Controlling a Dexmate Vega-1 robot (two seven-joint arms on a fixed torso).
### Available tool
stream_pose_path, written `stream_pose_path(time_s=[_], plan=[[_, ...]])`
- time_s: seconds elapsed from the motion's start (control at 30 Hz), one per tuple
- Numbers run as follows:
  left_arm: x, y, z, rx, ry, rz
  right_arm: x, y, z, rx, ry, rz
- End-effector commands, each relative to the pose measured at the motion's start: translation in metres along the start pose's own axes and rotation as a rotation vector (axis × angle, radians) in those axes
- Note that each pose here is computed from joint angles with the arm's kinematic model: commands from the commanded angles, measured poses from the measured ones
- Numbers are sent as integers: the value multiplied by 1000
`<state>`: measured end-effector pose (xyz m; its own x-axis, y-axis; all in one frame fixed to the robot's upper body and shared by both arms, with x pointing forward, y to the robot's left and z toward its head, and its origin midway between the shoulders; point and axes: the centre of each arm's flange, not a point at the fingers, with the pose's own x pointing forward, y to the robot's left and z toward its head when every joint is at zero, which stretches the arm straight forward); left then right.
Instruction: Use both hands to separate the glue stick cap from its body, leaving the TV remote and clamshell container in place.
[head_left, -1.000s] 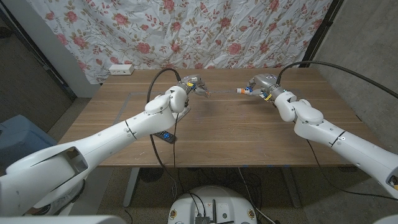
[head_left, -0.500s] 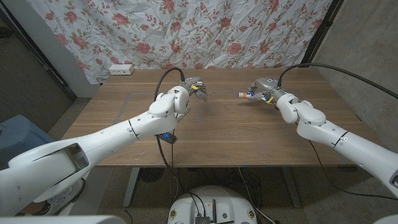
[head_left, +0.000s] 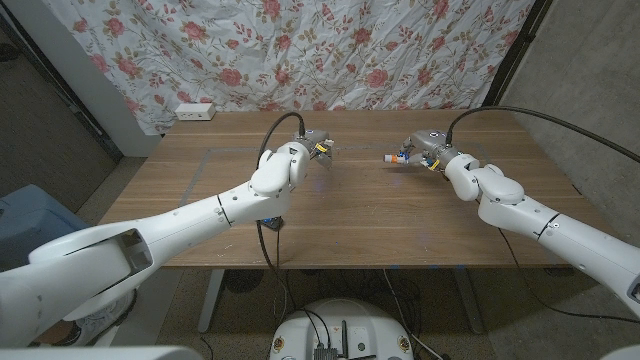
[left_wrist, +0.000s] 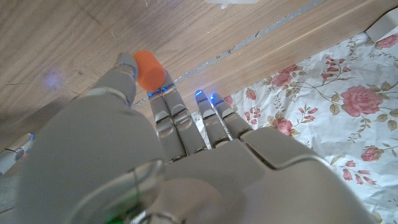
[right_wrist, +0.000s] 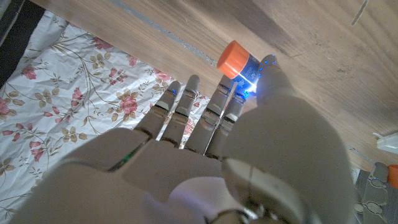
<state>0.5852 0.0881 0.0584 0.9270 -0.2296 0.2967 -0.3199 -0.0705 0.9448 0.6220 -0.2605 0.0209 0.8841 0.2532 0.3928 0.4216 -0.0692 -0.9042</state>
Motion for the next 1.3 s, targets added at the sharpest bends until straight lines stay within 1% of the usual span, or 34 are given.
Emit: stream_pose_path(time_s=[0.03,0.1,0.3,0.57,0.77,1.03,1.3], plan=[[4,-12,9,91,12,-47,0,8,-1,-16,1,24],[4,-12,10,98,7,-53,0,8,-1,-15,0,26],[7,-21,10,122,21,-92,1,13,0,-24,-5,36],[7,-26,8,136,32,-116,2,18,1,-28,-9,57],[8,-30,7,151,43,-124,4,24,-2,-12,-19,74],[9,-33,5,182,67,-135,5,28,-2,-11,-22,66],[12,-37,5,198,70,-144,6,31,-1,-20,-23,73]])
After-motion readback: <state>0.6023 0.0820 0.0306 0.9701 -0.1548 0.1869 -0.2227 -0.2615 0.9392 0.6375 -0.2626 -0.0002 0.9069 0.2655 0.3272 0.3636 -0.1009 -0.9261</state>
